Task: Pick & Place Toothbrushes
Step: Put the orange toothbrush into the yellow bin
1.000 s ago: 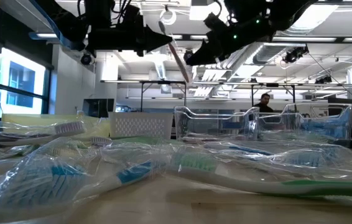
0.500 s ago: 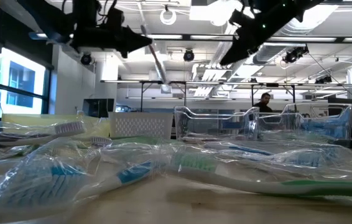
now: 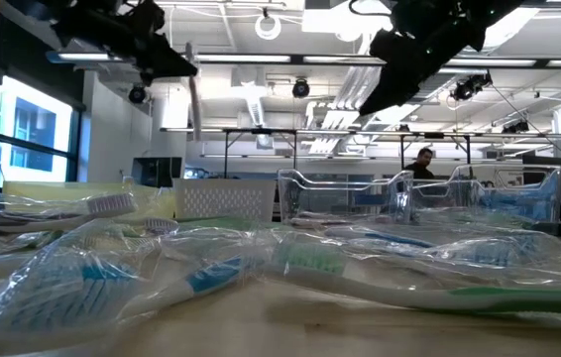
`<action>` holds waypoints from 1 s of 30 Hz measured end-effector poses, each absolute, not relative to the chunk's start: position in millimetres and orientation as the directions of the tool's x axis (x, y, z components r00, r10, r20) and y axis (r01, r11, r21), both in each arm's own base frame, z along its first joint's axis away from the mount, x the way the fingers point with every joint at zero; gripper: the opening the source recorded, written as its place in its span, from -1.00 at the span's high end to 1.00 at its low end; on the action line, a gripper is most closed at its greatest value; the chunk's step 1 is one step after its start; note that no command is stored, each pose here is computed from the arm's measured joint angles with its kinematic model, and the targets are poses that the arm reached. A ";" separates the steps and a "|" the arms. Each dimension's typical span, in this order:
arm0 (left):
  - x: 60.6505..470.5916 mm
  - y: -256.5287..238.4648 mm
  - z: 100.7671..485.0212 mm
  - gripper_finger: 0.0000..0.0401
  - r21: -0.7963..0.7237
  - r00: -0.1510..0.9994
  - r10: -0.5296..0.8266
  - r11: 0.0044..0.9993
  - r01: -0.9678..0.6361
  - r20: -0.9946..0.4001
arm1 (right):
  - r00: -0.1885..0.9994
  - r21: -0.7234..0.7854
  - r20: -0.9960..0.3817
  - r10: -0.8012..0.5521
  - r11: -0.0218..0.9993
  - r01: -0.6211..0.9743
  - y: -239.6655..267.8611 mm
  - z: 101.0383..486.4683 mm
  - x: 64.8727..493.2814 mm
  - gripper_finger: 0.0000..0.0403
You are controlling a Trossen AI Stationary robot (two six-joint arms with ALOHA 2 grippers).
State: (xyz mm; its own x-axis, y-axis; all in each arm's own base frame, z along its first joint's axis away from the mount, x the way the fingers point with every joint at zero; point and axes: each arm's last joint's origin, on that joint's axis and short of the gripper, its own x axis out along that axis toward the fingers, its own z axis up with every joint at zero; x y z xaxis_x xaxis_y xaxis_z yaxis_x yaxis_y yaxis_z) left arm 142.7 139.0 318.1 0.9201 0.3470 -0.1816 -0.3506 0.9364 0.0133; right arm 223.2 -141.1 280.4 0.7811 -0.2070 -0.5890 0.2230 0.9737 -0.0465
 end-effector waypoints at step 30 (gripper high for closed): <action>103.4 112.6 326.2 0.96 -0.039 0.584 0.430 0.782 -0.622 -0.688 | 0.795 0.025 -0.605 -0.041 0.997 0.071 -128.0 276.7 226.1 0.99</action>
